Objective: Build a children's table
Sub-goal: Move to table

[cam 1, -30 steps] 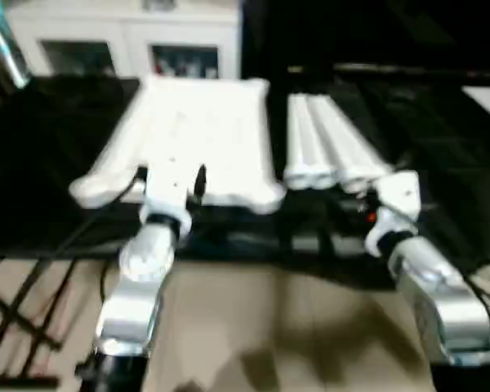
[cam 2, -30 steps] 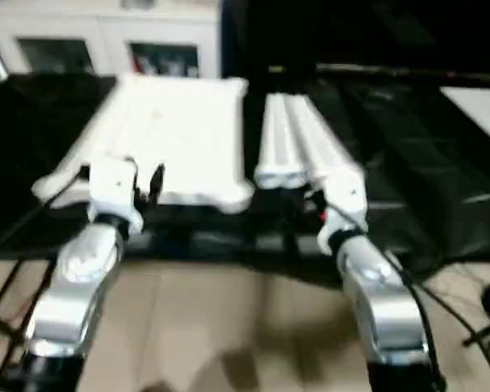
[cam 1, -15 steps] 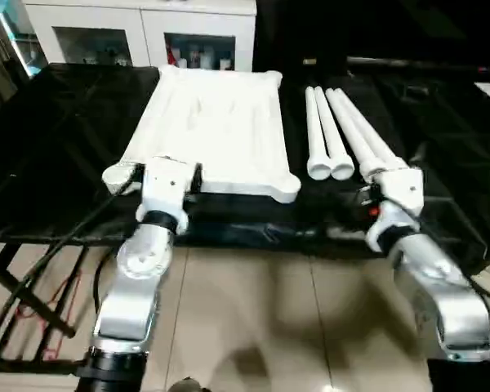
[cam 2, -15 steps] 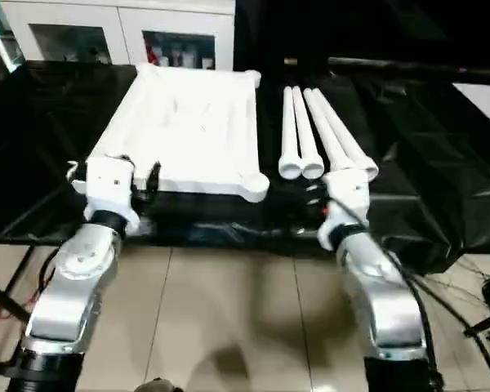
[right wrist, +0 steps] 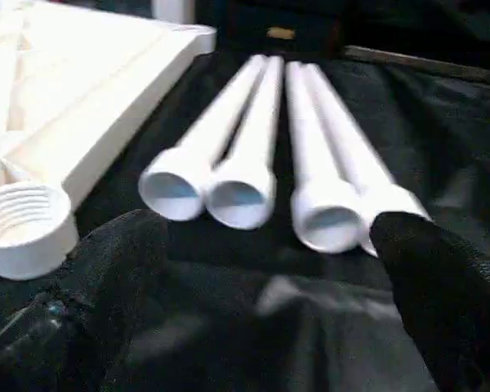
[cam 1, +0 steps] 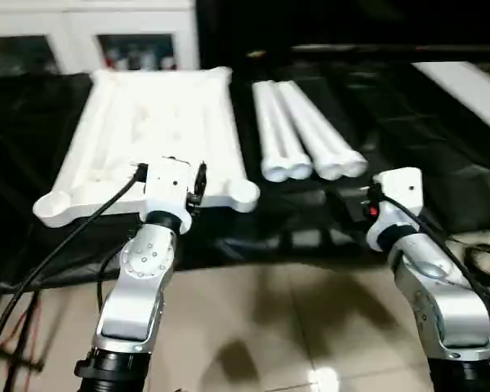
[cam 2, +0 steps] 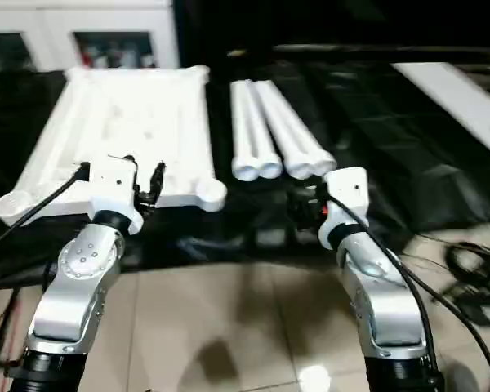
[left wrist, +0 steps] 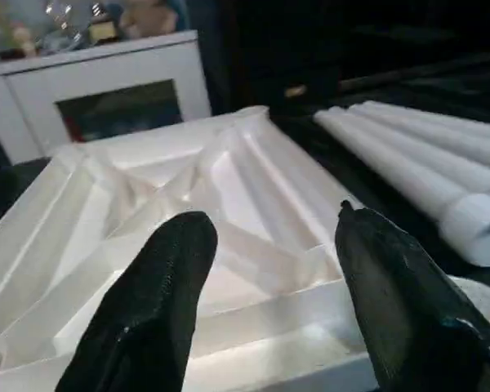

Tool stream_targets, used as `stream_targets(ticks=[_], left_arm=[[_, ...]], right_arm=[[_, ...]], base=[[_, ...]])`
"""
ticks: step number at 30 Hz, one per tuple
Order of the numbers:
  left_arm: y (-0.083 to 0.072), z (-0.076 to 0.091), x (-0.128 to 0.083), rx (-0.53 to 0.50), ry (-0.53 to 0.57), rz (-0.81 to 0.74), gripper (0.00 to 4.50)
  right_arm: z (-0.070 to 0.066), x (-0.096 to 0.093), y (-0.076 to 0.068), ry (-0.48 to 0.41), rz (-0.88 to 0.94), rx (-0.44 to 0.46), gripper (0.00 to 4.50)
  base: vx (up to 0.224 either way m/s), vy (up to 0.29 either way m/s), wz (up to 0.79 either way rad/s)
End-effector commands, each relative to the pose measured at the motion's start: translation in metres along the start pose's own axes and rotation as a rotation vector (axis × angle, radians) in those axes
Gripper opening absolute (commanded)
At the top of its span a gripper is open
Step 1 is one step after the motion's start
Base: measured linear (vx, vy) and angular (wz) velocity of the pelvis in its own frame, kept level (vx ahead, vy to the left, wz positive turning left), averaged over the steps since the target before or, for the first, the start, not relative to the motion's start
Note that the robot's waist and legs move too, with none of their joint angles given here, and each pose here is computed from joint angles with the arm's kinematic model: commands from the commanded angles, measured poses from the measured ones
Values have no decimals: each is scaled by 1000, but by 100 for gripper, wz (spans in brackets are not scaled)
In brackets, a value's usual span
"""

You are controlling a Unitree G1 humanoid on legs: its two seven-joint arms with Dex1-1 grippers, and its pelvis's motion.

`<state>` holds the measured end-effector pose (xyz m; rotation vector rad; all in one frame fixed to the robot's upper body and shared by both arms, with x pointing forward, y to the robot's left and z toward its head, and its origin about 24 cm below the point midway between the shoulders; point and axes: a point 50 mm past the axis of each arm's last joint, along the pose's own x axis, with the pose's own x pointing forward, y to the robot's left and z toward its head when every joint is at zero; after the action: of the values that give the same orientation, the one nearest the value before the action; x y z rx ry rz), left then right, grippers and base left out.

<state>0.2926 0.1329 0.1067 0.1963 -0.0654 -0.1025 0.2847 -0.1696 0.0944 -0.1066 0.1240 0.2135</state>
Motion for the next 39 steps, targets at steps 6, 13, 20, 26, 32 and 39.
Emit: stream_targets(ticks=[6,13,20,26,32,39], left_arm=[[3,1,-1,-3,2,17,283],[6,0,-2,-3,7,28,283],[8,-1,-3,-3,14,30,283],[5,-1,-1,-7,18,-8,283],[0,-2,1,0,22,-62,283],[-2,-1,4,-9,20,-78,283]], right_arm=[[5,1,5,-21,55,-65,450],[1,0,13,-12,113,-78,450],[-2,0,15,-5,116,-61,450],[-2,-2,12,-4,95,-51,450],[-3,-2,6,0,57,-30,450],[-3,-3,2,-6,29,-24,450]], base=[[102,11,46],[66,-142,56],[66,-6,52],[53,32,12],[26,-67,1],[46,6,-39]])
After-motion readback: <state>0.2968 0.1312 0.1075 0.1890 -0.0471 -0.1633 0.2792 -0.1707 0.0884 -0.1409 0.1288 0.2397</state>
